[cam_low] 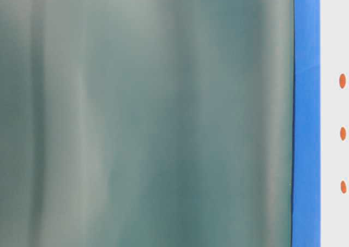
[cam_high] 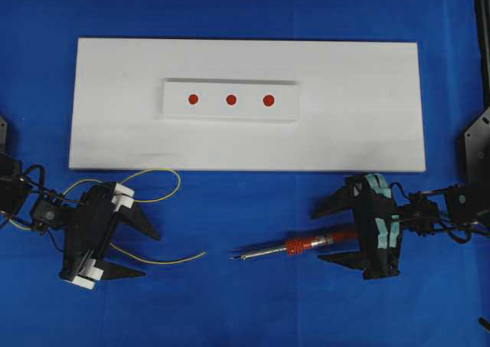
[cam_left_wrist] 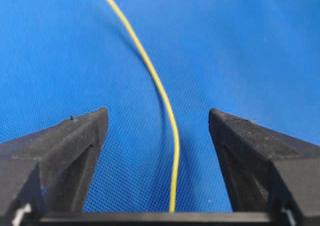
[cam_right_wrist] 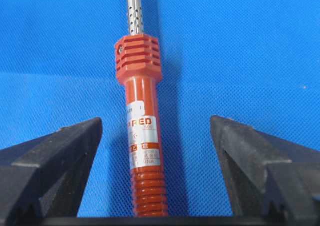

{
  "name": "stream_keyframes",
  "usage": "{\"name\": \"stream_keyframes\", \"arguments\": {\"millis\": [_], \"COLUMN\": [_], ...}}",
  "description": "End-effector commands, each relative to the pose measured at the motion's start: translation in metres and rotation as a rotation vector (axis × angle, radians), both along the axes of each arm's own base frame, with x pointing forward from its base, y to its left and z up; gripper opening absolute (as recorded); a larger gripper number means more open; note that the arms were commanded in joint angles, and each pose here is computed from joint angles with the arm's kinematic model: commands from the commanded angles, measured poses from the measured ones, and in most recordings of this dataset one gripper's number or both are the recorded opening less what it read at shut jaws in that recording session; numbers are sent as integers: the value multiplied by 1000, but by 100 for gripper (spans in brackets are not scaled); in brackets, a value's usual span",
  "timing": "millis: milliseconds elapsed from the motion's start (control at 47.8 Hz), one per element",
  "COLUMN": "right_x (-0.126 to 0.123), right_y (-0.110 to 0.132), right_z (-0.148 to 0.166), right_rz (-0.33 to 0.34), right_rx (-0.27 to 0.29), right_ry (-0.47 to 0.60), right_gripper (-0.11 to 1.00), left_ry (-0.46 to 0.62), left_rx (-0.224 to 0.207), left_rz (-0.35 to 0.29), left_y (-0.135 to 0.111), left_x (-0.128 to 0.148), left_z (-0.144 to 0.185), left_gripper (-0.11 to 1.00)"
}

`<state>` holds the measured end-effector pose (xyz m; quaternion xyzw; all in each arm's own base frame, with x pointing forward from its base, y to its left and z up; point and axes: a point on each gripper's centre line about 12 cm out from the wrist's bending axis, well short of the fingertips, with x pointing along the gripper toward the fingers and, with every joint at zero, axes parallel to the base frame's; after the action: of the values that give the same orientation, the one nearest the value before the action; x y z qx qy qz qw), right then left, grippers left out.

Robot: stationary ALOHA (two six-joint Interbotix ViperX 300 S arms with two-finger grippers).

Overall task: Touch the tip of the soldering iron to the tip of the solder at the mark.
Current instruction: 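Lower the left gripper to the yellow wire and the right to the iron handle, then close the left gripper on the wire and the right on the red handle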

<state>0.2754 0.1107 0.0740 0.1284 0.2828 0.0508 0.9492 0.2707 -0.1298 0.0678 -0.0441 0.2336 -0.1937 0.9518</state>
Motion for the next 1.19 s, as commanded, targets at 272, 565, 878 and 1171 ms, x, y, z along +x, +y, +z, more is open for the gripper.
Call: {"name": "stream_keyframes", "arguments": {"millis": [272, 565, 878, 1171], "right_x": [3, 6, 7, 10], "right_y": [1, 3, 3, -10], "right_z": [0, 4, 48, 109], "right_rz": [3, 15, 56, 129], "right_rx": [-10, -13, 3, 0], "right_ry": [-28, -46, -41, 110], "right_gripper": [24, 6, 6, 6], "left_ry": [9, 40, 105, 187], "left_rx": [6, 9, 28, 62], "left_rz": [-2, 2, 18, 39], "left_y": [-1, -2, -2, 6], "left_x": [1, 3, 10, 6], "left_z": [-4, 0, 50, 119], "left_gripper": [33, 2, 2, 2]}}
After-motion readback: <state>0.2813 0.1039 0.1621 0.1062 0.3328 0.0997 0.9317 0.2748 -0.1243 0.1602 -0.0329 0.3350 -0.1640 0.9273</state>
